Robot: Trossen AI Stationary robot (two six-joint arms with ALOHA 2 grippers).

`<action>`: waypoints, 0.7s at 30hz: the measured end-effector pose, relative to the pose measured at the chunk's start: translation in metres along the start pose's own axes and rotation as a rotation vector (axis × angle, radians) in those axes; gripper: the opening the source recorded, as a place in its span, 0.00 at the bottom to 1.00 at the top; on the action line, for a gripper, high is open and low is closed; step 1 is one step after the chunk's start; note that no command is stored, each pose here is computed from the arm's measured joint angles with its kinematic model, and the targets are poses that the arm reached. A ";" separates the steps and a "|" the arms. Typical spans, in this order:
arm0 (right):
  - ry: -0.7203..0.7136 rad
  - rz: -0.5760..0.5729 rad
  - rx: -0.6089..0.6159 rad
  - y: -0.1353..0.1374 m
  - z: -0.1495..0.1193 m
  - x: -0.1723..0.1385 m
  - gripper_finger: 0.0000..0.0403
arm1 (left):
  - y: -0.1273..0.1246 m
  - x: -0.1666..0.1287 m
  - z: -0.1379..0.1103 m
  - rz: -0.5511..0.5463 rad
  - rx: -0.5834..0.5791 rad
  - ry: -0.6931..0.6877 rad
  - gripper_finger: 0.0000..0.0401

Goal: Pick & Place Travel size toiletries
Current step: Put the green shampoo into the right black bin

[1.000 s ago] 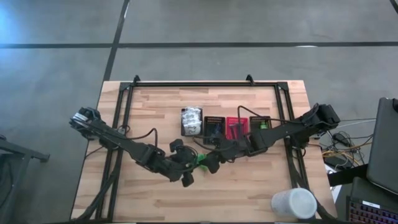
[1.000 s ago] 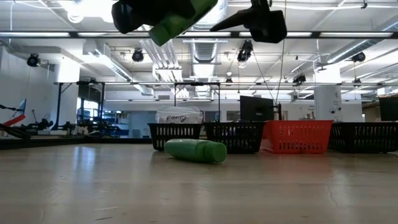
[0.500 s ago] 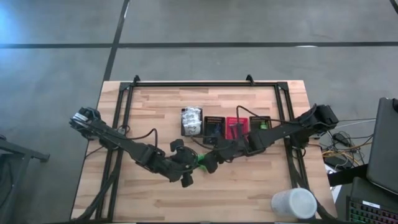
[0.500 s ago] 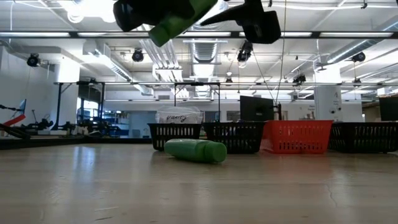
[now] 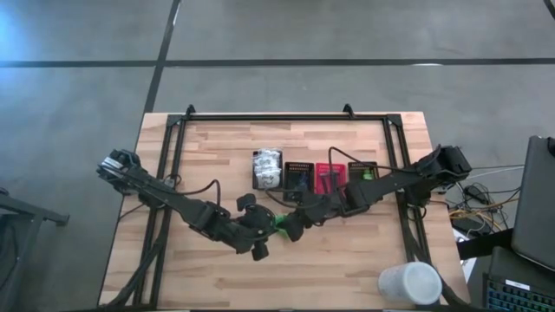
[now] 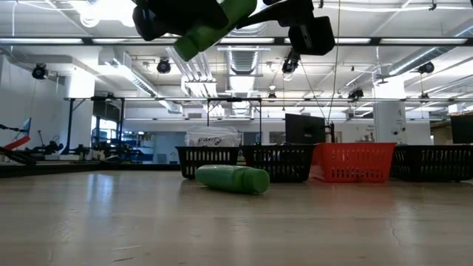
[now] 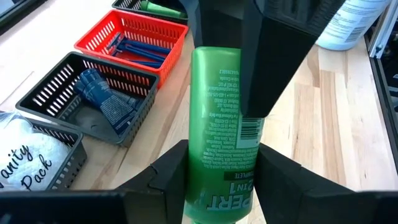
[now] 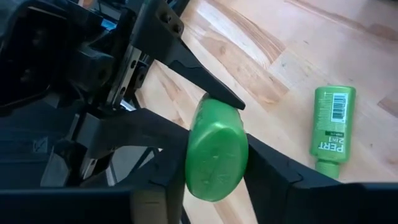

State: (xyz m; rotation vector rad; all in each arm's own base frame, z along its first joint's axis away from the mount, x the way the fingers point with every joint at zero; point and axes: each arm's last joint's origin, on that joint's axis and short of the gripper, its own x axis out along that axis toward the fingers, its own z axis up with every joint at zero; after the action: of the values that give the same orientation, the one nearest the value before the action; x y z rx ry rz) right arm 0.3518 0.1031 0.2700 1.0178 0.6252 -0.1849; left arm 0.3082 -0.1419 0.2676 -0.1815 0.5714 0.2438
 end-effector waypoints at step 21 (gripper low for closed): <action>-0.070 -0.332 -0.050 -0.024 -0.003 -0.020 0.25 | 0.004 -0.003 -0.013 0.054 -0.090 0.106 0.71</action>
State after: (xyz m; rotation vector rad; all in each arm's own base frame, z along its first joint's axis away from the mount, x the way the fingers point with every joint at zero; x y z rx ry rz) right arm 0.3246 0.0898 0.2626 0.8509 0.7293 -0.4921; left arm 0.2978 -0.1414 0.2582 -0.2680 0.6719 0.3139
